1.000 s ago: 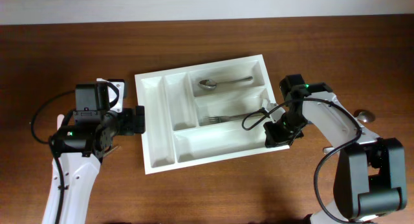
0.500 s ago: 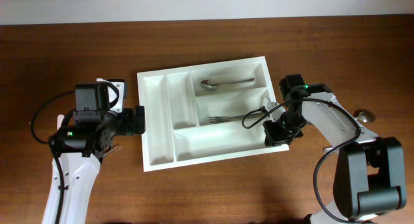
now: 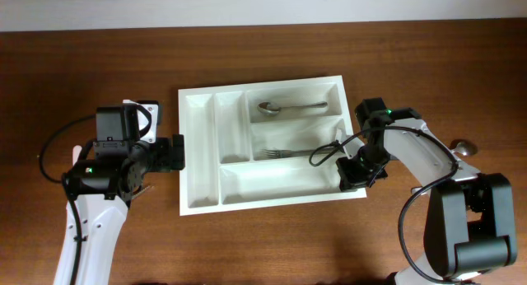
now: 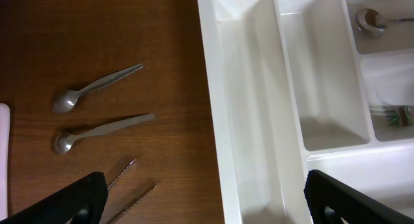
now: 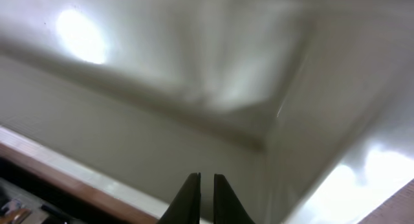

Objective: Pack container
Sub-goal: 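Move the right gripper back toward the remaining spoons on the right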

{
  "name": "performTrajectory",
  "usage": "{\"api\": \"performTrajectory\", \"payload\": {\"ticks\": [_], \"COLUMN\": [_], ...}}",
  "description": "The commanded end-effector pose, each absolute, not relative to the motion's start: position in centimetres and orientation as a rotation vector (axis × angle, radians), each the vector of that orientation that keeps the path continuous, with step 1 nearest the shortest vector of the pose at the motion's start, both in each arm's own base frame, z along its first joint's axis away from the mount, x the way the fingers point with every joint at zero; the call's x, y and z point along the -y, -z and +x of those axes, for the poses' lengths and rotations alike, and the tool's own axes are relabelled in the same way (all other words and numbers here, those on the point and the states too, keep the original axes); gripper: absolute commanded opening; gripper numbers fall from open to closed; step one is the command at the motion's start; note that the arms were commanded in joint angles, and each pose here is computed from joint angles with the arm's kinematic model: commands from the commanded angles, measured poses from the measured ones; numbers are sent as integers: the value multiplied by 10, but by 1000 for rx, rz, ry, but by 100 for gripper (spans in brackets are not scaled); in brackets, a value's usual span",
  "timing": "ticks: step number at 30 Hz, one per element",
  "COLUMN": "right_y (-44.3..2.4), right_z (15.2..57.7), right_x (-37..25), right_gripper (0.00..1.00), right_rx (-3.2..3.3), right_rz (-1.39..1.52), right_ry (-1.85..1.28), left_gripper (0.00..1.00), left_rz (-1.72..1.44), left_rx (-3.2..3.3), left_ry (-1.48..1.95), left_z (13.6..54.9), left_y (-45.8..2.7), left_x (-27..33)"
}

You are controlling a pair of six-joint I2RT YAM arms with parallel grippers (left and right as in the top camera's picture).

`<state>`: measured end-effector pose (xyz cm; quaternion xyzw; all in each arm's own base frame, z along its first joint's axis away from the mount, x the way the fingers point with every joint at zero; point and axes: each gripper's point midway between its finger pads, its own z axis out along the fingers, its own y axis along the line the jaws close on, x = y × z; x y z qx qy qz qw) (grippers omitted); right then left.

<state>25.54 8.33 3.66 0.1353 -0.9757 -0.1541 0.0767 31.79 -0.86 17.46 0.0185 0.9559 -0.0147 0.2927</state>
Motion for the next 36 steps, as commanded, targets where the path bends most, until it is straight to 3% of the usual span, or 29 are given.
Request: {"api": "performTrajectory", "payload": {"ticks": [1,4,13,15,17,18,20,24,30,36], "right_y": [-35,-51,-164,-189,-211,-215,-212,-201,-182,-122], "right_z": [279,310,394,406,420,424,402,360,304,267], "right_x": [-85,-88,-80,-67,-32,-7,95,171,241,253], "right_gripper": [9,16,17,16,11,18,56,85,92,93], "right_rx": [3013,3109,3399,3462,3554,3573,3381,3057,2733,2566], "right_rz": [434,471,507,472,187,-88,-1045,-1650,-2050,-2105], "right_ry": [455,465,481,473,409,340,147,127,88,56], "left_gripper": [99,99,99,99,99,99,99,99,99,99], "left_rz": [83,83,83,83,83,83,83,83,83,83], "left_rx": [-2522,-2521,-2520,-2520,-2520,-2520,-2520,-2519,-2497,-2482], "left_ry": [46,46,46,46,46,46,46,46,45,45], "left_z": [322,322,323,323,323,323,323,323,327,330], "left_y": [-184,-184,-184,-184,-184,-184,-184,-184,-187,-190], "left_x": [12,12,12,12,12,12,12,12,12,12]}}
